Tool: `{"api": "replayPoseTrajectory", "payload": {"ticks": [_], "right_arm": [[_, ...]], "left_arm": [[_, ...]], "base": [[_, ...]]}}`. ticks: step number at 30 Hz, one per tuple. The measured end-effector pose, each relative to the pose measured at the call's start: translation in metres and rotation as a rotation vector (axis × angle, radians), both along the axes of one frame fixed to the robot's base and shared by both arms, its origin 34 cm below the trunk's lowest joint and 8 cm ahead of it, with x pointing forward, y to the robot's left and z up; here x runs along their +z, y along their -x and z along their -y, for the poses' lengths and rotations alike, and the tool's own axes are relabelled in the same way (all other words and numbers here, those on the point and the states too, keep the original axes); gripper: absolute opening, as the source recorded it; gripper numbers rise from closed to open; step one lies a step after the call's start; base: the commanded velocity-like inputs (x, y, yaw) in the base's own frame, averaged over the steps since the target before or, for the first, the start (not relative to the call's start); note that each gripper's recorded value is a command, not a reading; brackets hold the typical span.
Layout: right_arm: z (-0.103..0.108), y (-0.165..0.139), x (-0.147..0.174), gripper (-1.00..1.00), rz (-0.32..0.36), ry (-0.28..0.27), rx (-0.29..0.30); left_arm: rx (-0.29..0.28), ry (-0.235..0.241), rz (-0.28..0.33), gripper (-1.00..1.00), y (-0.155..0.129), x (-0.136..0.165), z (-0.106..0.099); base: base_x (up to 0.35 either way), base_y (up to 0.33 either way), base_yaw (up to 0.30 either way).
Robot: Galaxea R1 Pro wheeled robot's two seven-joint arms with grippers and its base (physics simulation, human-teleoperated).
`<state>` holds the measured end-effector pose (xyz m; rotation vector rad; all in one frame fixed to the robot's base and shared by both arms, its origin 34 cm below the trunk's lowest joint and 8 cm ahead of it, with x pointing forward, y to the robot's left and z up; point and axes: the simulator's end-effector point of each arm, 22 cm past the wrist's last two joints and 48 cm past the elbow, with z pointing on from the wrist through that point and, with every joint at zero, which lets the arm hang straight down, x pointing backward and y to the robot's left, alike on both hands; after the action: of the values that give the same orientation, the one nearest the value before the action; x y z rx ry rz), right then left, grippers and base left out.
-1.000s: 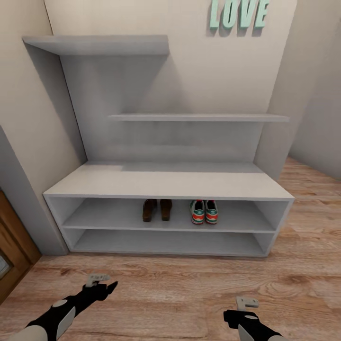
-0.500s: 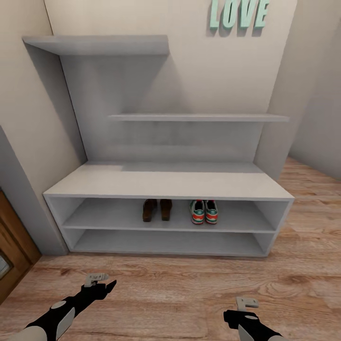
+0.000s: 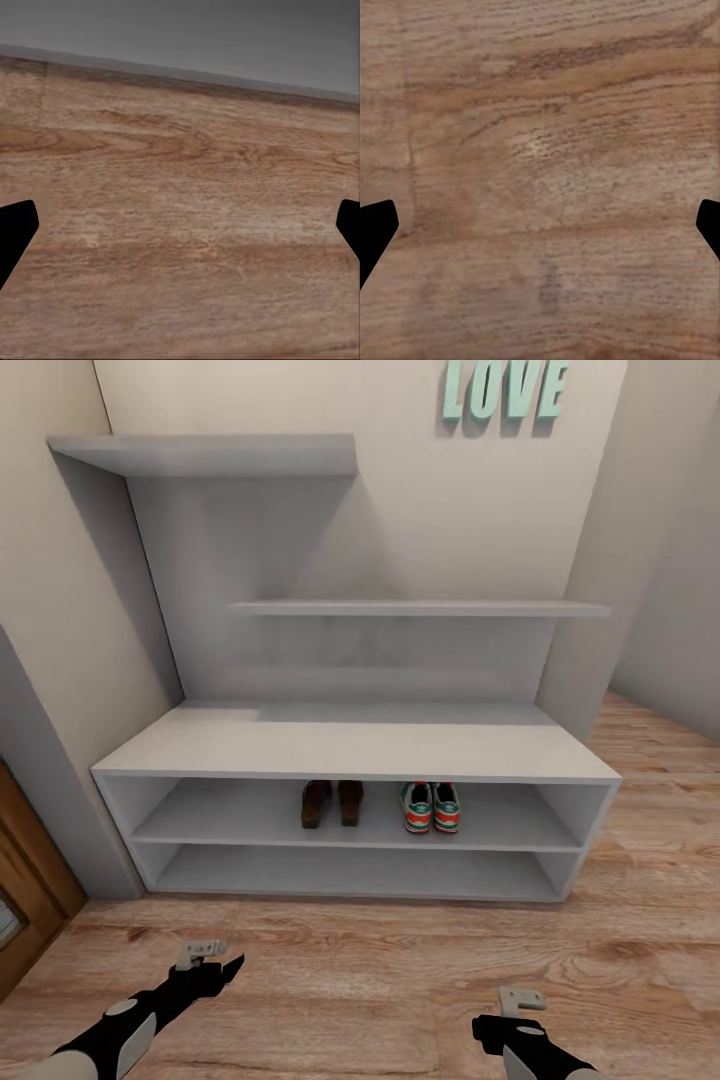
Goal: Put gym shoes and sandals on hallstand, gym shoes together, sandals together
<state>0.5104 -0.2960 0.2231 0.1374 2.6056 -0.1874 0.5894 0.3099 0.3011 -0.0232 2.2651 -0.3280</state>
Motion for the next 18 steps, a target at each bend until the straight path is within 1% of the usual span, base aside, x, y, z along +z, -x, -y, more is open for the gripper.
{"api": "replayPoseTrajectory", "payload": {"ticks": [7,18], "right_arm": [[0.0005,-0.0005,0.0003,1.00,0.001,0.000,-0.001],[0.0006,-0.0002,0.0002,1.00,0.000,0.000,-0.001]], "left_arm": [[0.004,0.000,-0.017,1.00,0.0058,-0.0052,-0.0014],[0.005,0.000,-0.017,1.00,0.0061,-0.0055,-0.0016]], "base": [[0.000,0.000,0.000],[0.000,0.000,0.000]]}}
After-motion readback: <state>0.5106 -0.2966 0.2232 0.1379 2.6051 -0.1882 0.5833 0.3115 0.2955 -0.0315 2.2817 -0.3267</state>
